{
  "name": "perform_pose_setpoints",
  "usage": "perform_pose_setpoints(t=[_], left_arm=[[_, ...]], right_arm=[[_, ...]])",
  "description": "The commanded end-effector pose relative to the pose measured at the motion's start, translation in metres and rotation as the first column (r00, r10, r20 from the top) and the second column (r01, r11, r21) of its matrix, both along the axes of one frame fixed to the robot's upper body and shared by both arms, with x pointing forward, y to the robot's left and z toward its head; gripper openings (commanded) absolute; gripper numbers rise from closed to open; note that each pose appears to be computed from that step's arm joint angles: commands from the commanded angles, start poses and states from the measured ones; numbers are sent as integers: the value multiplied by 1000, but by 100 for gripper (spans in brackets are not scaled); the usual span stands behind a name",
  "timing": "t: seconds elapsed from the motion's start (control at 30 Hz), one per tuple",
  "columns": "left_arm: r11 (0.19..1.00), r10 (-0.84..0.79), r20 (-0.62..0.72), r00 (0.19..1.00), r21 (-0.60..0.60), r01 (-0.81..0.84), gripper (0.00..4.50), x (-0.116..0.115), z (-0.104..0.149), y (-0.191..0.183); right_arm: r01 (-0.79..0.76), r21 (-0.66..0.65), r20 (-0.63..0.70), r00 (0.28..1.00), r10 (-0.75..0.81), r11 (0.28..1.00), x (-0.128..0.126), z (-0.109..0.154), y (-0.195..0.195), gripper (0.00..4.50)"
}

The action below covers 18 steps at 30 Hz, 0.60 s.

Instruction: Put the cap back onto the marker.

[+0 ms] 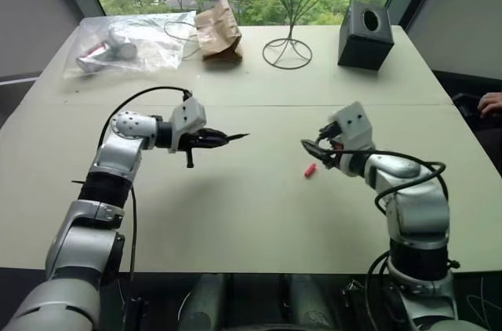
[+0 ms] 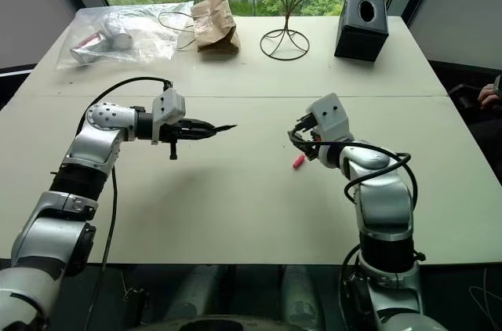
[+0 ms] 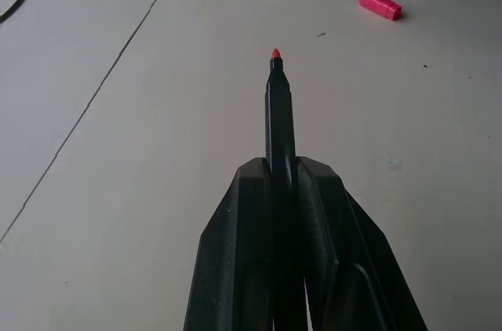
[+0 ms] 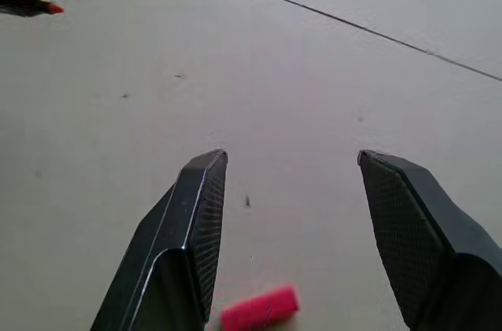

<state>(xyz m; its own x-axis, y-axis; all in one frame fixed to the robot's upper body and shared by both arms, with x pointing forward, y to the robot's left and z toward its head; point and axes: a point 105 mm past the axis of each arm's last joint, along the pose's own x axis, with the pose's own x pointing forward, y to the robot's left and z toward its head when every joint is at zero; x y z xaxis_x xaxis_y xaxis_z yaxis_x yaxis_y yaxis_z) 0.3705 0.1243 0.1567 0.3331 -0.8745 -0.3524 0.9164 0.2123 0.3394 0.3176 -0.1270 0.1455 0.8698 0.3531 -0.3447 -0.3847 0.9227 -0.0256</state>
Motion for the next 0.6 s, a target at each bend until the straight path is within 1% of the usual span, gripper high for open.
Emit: perform_pose_setpoints(t=[0.03,0.17,0.27,0.33,0.47,0.6], left_arm=[[999,-16,28,999,-32,17,0,4,10,-8],[998,-34,26,999,-54,35,0,4,10,-17],[997,-43,25,999,-59,44,0,3,10,-20],[997,-56,15,998,-42,57,0,1,8,-20],[995,-95,-6,995,-4,95,0,-6,6,-18],[992,-121,-6,993,42,121,0,-9,6,-14]], right_arm=[[162,68,9,987,-163,984,-6,8,8,272],[215,14,42,976,-216,976,-5,7,10,272],[259,-36,47,965,-257,965,-11,-1,5,272],[285,-60,32,958,-284,957,-17,-7,1,272],[304,-62,-10,952,-305,951,-23,-16,-2,272],[302,-34,-63,951,-304,953,-31,-23,-1,272]])
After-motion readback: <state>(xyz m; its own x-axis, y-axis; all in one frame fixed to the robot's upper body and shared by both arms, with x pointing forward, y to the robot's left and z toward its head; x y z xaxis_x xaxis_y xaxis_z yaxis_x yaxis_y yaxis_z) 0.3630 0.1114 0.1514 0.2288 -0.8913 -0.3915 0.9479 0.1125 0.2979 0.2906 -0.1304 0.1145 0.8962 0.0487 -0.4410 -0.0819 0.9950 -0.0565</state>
